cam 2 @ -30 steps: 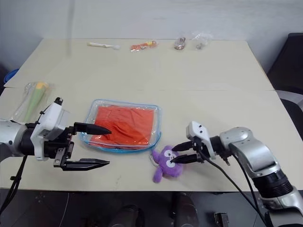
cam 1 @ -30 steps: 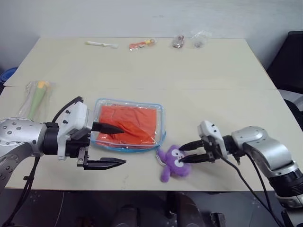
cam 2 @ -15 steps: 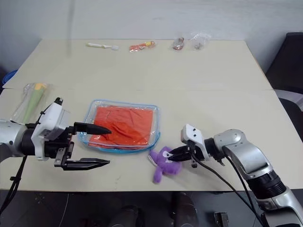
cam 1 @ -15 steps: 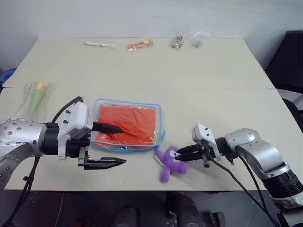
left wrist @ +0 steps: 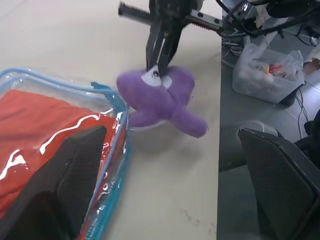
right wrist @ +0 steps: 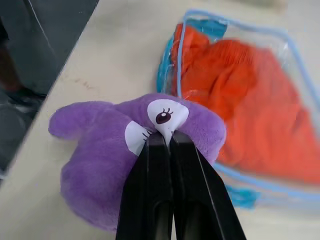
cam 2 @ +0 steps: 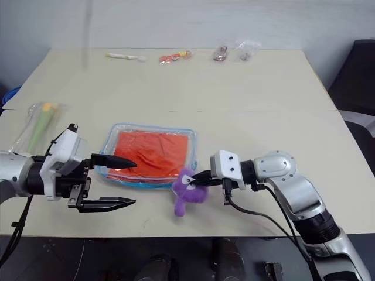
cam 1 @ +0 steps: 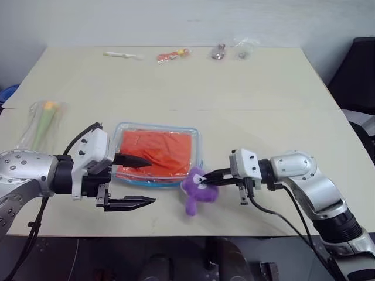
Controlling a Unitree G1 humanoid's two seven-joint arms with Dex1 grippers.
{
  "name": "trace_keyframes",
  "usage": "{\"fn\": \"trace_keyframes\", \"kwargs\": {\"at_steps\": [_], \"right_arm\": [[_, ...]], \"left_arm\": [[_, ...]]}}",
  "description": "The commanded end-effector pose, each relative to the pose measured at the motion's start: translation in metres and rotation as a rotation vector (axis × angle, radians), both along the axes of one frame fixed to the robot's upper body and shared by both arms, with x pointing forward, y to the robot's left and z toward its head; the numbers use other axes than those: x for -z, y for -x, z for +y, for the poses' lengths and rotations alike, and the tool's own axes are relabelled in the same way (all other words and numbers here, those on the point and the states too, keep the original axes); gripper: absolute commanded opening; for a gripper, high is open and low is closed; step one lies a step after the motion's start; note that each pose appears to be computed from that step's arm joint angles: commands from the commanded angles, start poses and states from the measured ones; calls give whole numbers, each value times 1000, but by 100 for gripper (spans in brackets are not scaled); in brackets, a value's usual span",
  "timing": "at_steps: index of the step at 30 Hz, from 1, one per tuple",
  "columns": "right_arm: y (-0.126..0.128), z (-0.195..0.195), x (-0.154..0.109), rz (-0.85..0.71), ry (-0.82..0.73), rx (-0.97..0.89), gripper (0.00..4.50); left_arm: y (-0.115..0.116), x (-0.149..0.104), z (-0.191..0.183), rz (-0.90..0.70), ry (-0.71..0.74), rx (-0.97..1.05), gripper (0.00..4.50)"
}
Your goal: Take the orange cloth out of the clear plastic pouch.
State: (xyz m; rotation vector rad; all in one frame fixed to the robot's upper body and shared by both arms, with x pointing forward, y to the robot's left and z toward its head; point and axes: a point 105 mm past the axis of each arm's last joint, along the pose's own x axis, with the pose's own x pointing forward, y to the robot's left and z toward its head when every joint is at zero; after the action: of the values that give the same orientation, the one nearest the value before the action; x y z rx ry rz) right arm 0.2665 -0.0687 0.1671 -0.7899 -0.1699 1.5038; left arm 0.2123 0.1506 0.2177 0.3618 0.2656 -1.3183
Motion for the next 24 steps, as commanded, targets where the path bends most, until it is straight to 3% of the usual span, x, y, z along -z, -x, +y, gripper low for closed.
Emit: {"fn": "trace_keyframes", "kwargs": {"at_steps": [1, 12, 17, 24], "right_arm": [[0, 3, 2, -153, 64, -56, 1], [-20, -30, -3, -184, 130, 73, 1], [-23, -41, -18, -181, 101, 137, 1], [-12, -32, -36, -204, -8, 87, 1]], "left_arm": [[2, -8, -1, -51, -4, 2, 450], [4, -5, 1, -56, -9, -12, 450], [1, -6, 0, -63, -8, -4, 450], [0, -7, 1, -68, -13, 7, 450]]}}
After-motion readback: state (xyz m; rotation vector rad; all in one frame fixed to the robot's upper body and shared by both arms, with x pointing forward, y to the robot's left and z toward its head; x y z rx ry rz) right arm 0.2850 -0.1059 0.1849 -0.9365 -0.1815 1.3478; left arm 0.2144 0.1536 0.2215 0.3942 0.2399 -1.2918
